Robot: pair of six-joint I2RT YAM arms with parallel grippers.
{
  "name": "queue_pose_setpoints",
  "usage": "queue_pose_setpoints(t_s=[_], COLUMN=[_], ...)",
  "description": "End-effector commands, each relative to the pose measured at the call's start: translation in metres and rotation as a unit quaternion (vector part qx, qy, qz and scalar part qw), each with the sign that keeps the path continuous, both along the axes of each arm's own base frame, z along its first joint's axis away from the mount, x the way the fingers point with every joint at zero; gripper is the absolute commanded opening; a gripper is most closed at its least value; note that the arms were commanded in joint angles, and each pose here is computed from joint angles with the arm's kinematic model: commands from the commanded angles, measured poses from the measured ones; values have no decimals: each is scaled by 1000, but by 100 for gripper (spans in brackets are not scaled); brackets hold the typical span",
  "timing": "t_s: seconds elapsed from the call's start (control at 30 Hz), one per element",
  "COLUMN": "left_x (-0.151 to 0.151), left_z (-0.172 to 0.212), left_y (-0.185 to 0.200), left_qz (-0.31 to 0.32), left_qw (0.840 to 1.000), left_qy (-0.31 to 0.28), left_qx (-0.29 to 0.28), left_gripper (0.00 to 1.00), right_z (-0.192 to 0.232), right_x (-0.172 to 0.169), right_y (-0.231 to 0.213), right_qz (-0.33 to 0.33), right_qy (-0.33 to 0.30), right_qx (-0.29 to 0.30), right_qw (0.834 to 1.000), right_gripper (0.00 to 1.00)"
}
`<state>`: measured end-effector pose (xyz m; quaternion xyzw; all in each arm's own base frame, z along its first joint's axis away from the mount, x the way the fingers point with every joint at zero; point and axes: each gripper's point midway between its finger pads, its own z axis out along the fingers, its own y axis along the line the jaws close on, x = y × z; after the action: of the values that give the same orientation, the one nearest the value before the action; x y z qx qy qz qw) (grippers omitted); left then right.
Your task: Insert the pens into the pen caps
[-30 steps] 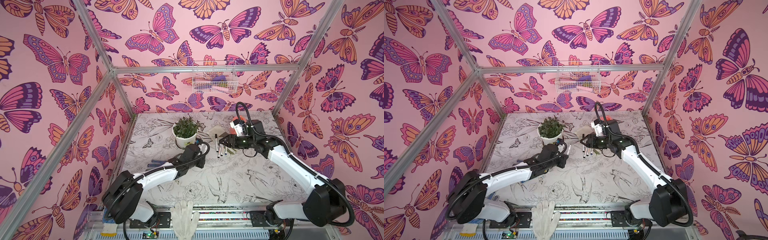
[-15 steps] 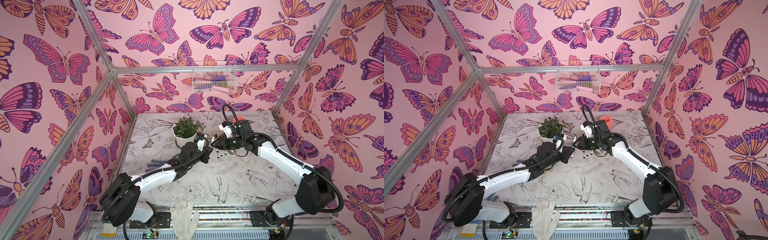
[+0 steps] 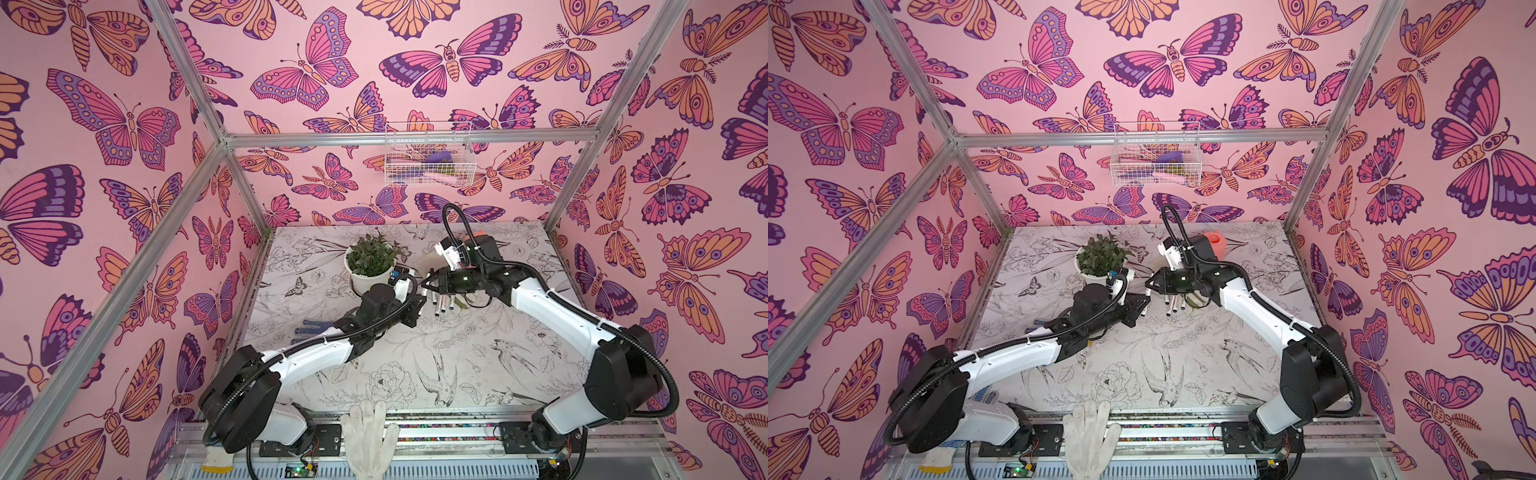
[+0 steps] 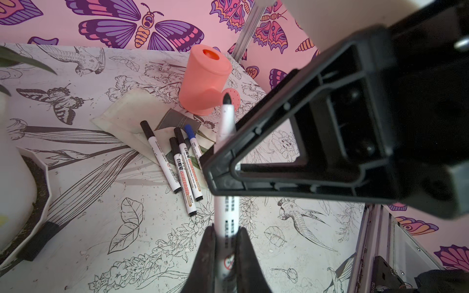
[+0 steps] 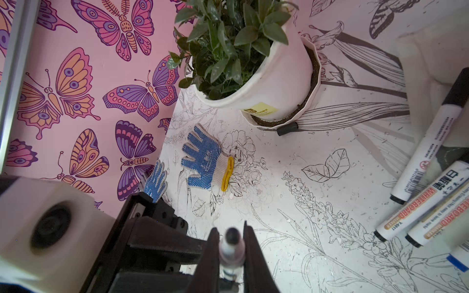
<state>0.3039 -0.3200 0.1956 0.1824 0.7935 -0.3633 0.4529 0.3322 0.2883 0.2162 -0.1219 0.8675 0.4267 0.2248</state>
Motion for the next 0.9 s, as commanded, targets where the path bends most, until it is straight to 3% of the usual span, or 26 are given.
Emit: queue_pose_setpoints(t_s=[0.0,0.1,0.47,0.67,0.8,0.87], left_x=[0,2,8,8,10,19], left_z=[5,5,11,5,-1,-5], left_y=[-7,-10,-17,-22,-17,-3], left_qz=[-14,-16,-26,-38,-22,22], left_qw=[1000,1000,999,999,1000,1000], left_qy=[-12,-11,-22,-7,4,17], left_qx=[-6,-7,-5,-1,-2,-7], left_gripper=[28,33,28,15,0,0], right_z=[21,21,16,19,24,24], right_x=[-4,-6,-11,-11,-11,-13], right_y=[8,7,6,6,6,6], right_qz=[22,24,27,26,28,31], right_qy=[-23,-23,-19,-23,-33,-37], right_qx=[21,18,14,17,20,18], right_qw=[999,999,999,999,999,999], right_gripper=[0,0,0,0,0,24])
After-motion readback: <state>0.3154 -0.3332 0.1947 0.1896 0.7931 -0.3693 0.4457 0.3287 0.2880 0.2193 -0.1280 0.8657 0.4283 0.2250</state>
